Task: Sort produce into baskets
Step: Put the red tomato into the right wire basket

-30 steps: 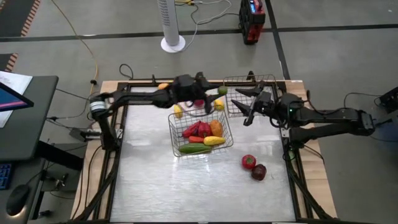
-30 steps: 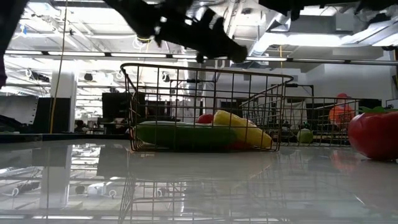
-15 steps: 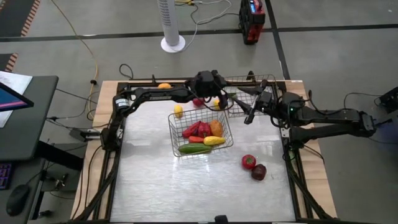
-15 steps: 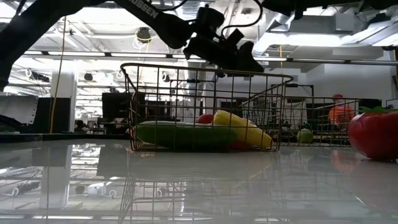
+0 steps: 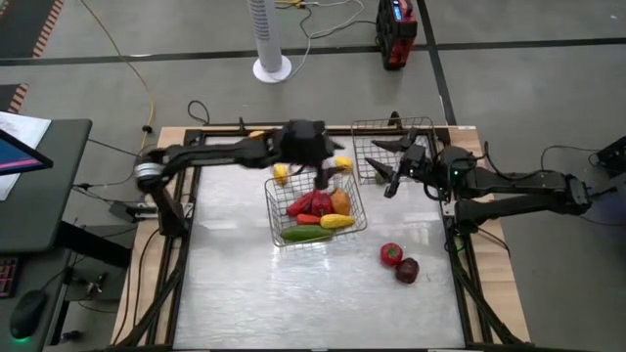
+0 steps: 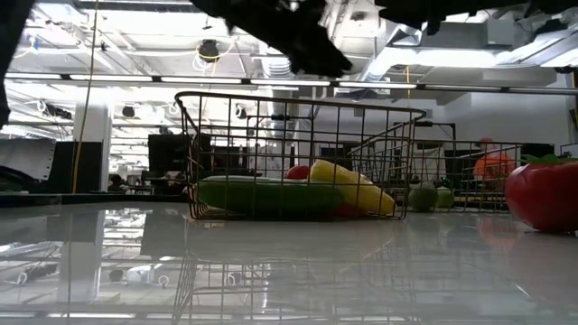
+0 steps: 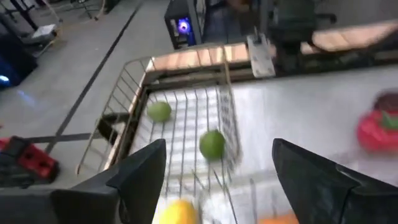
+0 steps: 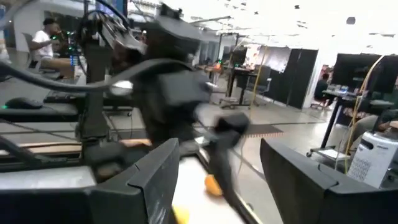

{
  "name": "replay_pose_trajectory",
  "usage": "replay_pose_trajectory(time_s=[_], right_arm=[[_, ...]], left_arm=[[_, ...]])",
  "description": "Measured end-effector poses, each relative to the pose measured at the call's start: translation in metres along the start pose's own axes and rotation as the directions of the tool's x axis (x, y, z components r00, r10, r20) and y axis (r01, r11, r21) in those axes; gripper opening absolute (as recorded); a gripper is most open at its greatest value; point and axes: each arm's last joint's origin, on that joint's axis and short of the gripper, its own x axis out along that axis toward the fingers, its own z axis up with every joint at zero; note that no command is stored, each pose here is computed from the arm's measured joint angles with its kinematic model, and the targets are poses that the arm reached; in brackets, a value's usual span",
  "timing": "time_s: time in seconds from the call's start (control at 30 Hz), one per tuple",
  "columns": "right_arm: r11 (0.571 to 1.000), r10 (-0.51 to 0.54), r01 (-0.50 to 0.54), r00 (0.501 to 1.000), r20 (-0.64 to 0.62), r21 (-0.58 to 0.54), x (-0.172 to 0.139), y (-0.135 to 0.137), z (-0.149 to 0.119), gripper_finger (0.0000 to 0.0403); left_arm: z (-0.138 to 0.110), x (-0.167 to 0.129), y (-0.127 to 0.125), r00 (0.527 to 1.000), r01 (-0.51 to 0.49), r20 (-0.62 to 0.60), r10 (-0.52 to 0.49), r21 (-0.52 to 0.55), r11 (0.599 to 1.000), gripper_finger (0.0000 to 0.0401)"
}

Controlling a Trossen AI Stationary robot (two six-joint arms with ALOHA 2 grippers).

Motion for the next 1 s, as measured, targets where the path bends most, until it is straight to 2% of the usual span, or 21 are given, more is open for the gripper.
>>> replay_pose_trajectory(time_s=[0.17,0.33,0.43,0.53,0.63,0.73,0.83,0.93,1.0], right_arm=[[0.996,0.086,-0.085,0.996,-0.03,0.03,-0.001,0.013,-0.003,0.0253],[0.979,0.181,-0.173,0.981,-0.068,0.105,-0.001,0.033,-0.008,0.0253],[0.98,0.157,-0.135,0.975,-0.155,0.144,0.0,0.046,-0.008,0.0253],[0.99,0.089,-0.049,0.946,-0.313,0.134,0.0,0.058,-0.012,0.0253],[0.99,0.06,0.005,0.886,-0.459,0.14,0.0,0.069,-0.01,0.0253],[0.981,0.096,0.015,0.827,-0.554,0.192,0.0,0.081,-0.002,0.0258],[0.978,0.116,0.026,0.76,-0.64,0.208,0.002,0.095,0.0,0.0269],[0.968,0.145,0.062,0.65,-0.746,0.242,0.007,0.105,-0.006,0.0288],[0.962,0.162,0.1,0.543,-0.824,0.255,0.009,0.109,-0.012,0.0304]], left_arm=[[-0.005,-0.062,-0.027,0.991,-0.095,0.101,0.091,0.043,0.995,0.0258],[-0.019,-0.121,-0.047,0.972,-0.097,0.217,0.089,0.028,0.995,0.0252],[-0.023,-0.153,-0.053,0.955,-0.093,0.284,0.081,0.03,0.995,0.0252],[-0.033,-0.175,-0.057,0.947,-0.096,0.312,0.079,0.038,0.995,0.0252],[-0.043,-0.194,-0.06,0.933,-0.1,0.352,0.076,0.05,0.994,0.0252],[-0.049,-0.208,-0.06,0.914,-0.133,0.393,0.095,0.069,0.989,0.0252],[-0.052,-0.22,-0.059,0.903,-0.151,0.412,0.122,0.037,0.988,0.0252],[-0.052,-0.228,-0.059,0.9,-0.136,0.422,0.111,0.03,0.99,0.0252],[-0.053,-0.23,-0.06,0.901,-0.113,0.425,0.09,0.029,0.993,0.0252]])
